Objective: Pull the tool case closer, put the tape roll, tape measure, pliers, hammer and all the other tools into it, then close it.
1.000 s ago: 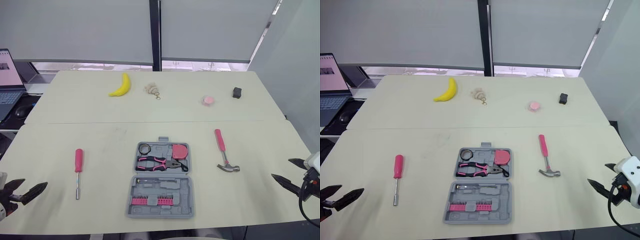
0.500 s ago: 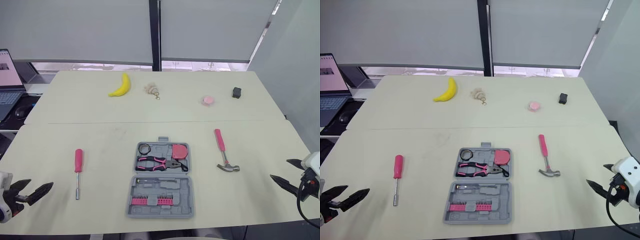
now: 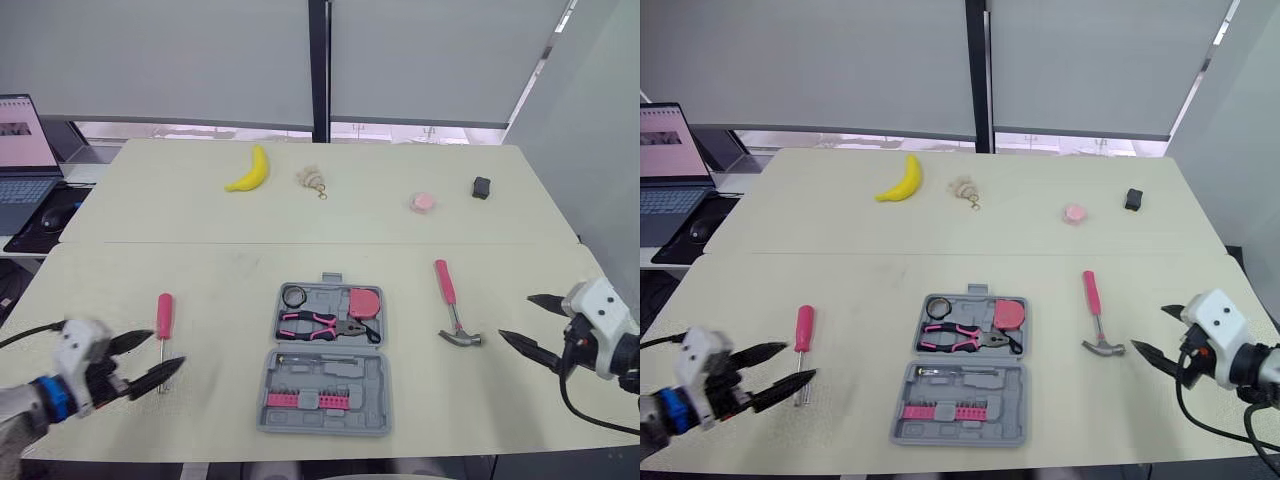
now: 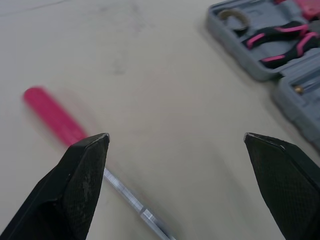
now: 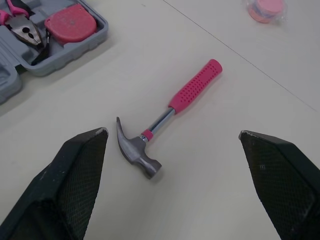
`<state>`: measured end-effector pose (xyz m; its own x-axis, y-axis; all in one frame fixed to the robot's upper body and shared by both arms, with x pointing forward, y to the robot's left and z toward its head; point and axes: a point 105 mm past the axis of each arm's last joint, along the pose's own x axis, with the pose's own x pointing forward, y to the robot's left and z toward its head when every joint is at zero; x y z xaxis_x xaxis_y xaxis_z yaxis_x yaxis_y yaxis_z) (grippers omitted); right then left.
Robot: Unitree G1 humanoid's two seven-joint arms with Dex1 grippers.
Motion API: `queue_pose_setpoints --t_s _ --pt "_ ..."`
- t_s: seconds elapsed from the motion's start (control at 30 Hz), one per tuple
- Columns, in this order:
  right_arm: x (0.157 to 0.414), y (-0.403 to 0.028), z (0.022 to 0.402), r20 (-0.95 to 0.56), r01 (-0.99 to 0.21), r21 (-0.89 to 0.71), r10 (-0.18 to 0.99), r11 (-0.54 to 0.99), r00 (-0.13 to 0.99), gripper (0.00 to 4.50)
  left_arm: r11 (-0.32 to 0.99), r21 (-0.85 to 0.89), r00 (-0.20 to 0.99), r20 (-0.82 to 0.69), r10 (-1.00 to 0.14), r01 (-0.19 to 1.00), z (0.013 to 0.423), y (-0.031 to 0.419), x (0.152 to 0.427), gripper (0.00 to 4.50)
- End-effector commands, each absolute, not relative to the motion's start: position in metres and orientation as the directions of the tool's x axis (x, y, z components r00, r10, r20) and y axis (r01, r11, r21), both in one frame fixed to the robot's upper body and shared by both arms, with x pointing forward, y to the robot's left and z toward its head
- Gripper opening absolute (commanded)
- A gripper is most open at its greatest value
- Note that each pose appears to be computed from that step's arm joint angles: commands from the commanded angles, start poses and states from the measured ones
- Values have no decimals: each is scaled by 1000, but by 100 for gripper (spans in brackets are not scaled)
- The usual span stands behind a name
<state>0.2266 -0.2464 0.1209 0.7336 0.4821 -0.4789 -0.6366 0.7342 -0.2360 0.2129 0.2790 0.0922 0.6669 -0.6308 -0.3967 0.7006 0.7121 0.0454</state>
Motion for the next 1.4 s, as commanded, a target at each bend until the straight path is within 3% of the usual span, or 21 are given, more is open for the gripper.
queue_pose_setpoints --t_s 0.03,0.13,0.37,0.63,0.9,1.0,1.13,1.4 --pt "226 -231 123 -463 -639 -230 494 734 735 447 542 115 544 -359 -759 832 109 244 215 450" --pt "228 -218 115 -463 -612 -220 471 759 751 447 359 174 398 -331 -856 917 120 212 214 450" --pt "247 -204 102 -447 -508 -206 382 836 809 447 91 263 163 -264 -951 960 145 172 211 450" --pt "281 -211 69 -497 -281 -158 170 947 851 447 1 298 65 -205 -977 955 160 148 217 450" --pt "305 -194 45 -559 -191 -60 125 980 820 447 -48 302 15 -205 -979 952 160 139 217 450" --pt "307 -191 39 -573 -180 -55 117 982 811 392 -40 307 25 -205 -978 951 160 139 220 450" --pt "307 -192 35 -580 -153 -53 94 987 810 253 -29 308 38 -208 -977 951 160 139 222 450" --pt "297 -192 30 -586 -145 -79 72 986 807 62 -21 307 48 -214 -976 952 157 140 222 450"
